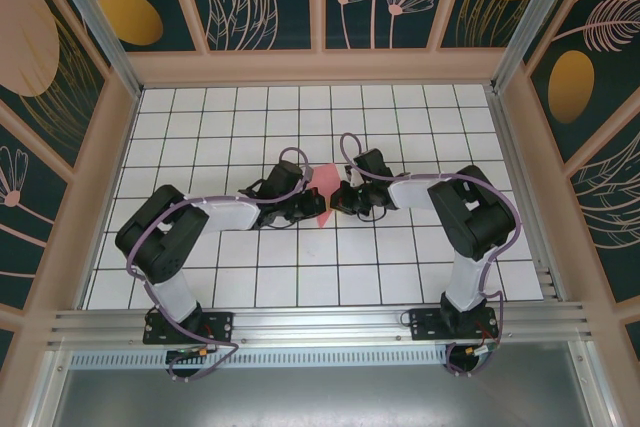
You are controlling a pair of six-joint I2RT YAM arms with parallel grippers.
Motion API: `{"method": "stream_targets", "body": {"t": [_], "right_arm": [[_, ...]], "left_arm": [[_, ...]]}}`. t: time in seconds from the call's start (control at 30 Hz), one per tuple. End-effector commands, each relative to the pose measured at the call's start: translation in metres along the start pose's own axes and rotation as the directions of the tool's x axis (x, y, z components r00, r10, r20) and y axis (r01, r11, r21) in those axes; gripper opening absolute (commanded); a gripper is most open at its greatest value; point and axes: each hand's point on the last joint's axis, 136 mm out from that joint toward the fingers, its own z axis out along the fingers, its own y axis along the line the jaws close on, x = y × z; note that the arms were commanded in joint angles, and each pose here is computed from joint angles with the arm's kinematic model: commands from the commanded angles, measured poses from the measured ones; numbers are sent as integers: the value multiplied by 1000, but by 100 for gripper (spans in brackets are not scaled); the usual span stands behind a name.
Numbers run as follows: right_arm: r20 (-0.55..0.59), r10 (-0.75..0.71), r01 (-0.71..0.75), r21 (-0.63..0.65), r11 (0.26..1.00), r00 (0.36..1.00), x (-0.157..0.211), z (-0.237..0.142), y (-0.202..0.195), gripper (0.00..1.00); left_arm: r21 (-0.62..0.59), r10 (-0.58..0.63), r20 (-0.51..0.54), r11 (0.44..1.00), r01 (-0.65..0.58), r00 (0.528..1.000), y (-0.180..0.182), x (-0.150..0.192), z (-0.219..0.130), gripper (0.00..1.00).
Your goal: Fold a paper plane with a square sheet of paper (pick it up from the middle)
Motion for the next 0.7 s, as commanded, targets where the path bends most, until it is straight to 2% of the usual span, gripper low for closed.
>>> {"method": "stream_targets", "body": {"t": [0.0,0.43,0.67], "right_arm": [[-4,-6,6,-18,1000,1000,-2,-1,11,0],[42,-9,11,-54,998,999,-13,-13,23,1],[49,-29,31,-52,998,998,-14,-14,23,1]], "left_arm": [[30,-8,-25,1000,8,1000,-4,8,6,1],[-55,-50,-60,997,47,997,24,22,18,0],[-134,-60,-45,990,54,997,40,22,16,0]]}}
